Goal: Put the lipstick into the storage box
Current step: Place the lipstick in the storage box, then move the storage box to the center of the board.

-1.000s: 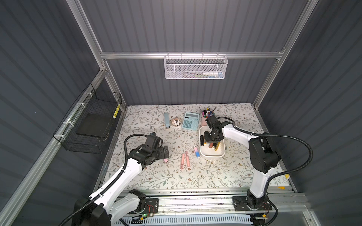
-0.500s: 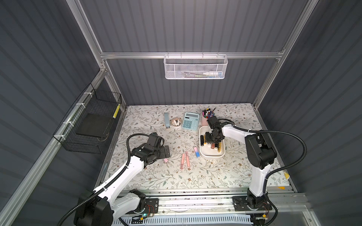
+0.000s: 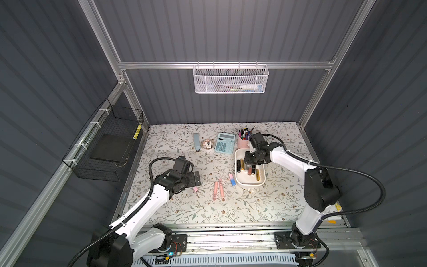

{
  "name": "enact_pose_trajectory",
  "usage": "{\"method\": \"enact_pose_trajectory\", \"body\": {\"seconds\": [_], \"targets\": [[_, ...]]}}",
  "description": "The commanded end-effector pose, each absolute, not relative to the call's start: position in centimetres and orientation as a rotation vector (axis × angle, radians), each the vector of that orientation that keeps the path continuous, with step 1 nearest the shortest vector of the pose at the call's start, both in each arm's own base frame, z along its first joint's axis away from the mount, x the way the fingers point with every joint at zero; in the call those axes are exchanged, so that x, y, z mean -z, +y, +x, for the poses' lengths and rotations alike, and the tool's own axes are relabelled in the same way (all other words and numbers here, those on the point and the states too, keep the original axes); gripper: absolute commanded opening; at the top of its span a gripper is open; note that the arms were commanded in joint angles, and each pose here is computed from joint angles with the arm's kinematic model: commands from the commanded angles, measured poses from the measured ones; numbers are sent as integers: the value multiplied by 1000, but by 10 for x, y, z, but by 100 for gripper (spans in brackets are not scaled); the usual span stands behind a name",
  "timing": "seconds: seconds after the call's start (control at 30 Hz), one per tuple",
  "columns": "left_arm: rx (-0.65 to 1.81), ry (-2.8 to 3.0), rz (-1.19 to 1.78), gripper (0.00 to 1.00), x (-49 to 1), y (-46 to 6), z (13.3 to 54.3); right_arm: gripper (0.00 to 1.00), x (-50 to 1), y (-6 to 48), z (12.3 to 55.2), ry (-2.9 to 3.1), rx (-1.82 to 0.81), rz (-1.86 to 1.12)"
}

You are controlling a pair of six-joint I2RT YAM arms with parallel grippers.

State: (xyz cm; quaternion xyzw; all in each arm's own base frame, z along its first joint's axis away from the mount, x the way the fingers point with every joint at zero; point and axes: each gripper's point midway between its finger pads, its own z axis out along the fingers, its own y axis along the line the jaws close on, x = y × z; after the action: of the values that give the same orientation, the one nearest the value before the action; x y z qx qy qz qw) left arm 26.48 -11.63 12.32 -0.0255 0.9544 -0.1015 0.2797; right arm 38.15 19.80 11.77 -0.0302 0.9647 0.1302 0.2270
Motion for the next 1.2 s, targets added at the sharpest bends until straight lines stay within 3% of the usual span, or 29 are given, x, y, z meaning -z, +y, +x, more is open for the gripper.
{"method": "enact_pose_trajectory", "body": {"seconds": [0.0,0.27,0.6,1.17], "targets": [[309,2533,-77,100,-136,-117,264,43,-130,206,356,2660,-353,-145],[324,2507,-99,100,-144,-112,256,42,-134,253,296,2646,-385,-282],[327,2497,-101,100,-149,-108,247,38,-87,308,256,2727,-337,-452],[306,2494,-90,100,-151,-105,247,39,-51,299,287,2779,-87,-440]]}}
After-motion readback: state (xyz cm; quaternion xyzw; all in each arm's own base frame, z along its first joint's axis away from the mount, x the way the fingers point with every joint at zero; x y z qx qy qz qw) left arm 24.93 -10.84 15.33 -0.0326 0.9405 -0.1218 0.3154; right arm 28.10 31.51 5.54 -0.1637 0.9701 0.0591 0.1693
